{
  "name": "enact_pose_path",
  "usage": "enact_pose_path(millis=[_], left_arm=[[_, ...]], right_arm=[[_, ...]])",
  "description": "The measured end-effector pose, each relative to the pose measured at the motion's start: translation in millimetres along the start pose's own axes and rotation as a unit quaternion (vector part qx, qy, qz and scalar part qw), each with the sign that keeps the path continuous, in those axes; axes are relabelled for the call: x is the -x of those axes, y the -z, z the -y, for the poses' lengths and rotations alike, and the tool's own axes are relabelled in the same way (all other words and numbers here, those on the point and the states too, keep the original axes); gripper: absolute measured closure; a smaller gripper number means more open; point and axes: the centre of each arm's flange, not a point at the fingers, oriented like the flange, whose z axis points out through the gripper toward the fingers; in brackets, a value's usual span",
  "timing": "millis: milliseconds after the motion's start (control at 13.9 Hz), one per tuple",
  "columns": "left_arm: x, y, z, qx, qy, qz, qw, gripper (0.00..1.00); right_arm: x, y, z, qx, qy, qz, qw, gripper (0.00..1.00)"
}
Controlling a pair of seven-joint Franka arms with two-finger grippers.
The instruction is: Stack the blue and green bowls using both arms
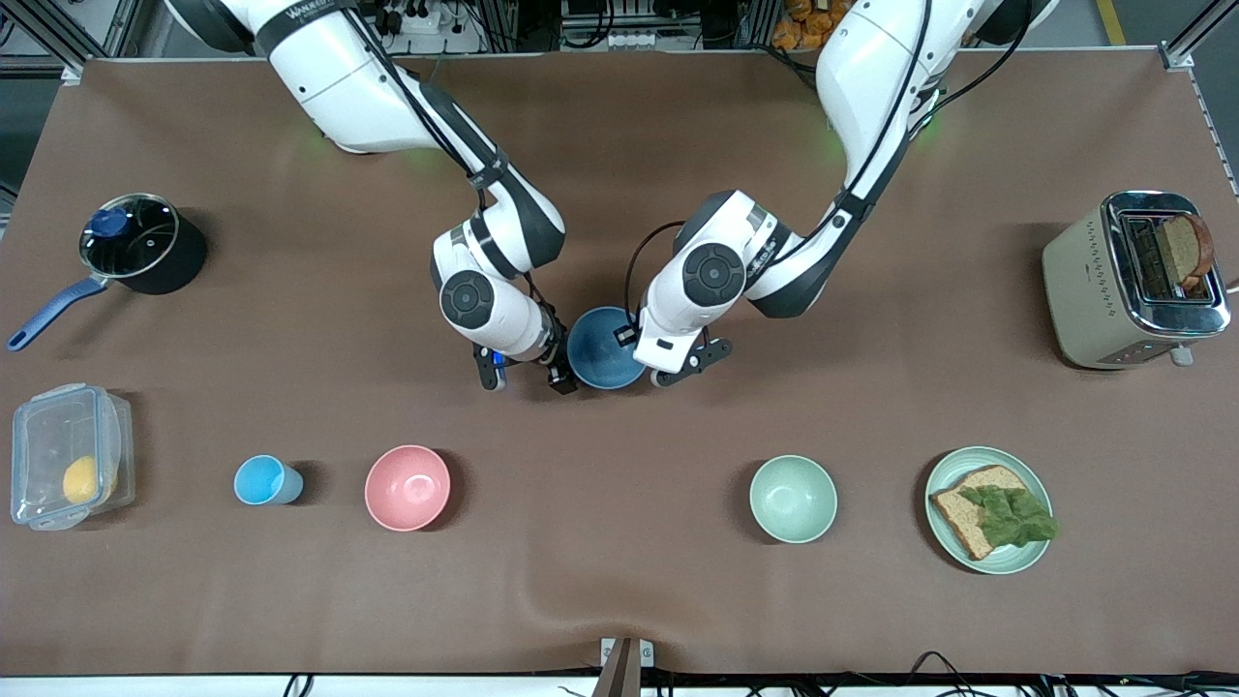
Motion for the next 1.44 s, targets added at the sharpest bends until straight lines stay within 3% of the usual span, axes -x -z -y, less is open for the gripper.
enact_pose_path(millis=[359,718,1149,1436], left_arm=[[18,-11,-6,-0.007,-0.002,0.003,1.000,0.46],[-8,22,-5,0.016,0.014,-0.012,1.000,0.00],[-53,104,17,0.033,0.030,-0.063,0.997,0.00],[-68,142,35,0.007,0.023,-0.096,0.995,0.00]], right_arm=[[0,0,0,0.000,0.000,0.000,1.000,0.00],[0,0,0,0.000,0.000,0.000,1.000,0.00],[-2,2,2,-0.002,-0.001,0.000,1.000,0.00],[-4,5,5,-0.006,-0.004,0.001,1.000,0.00]])
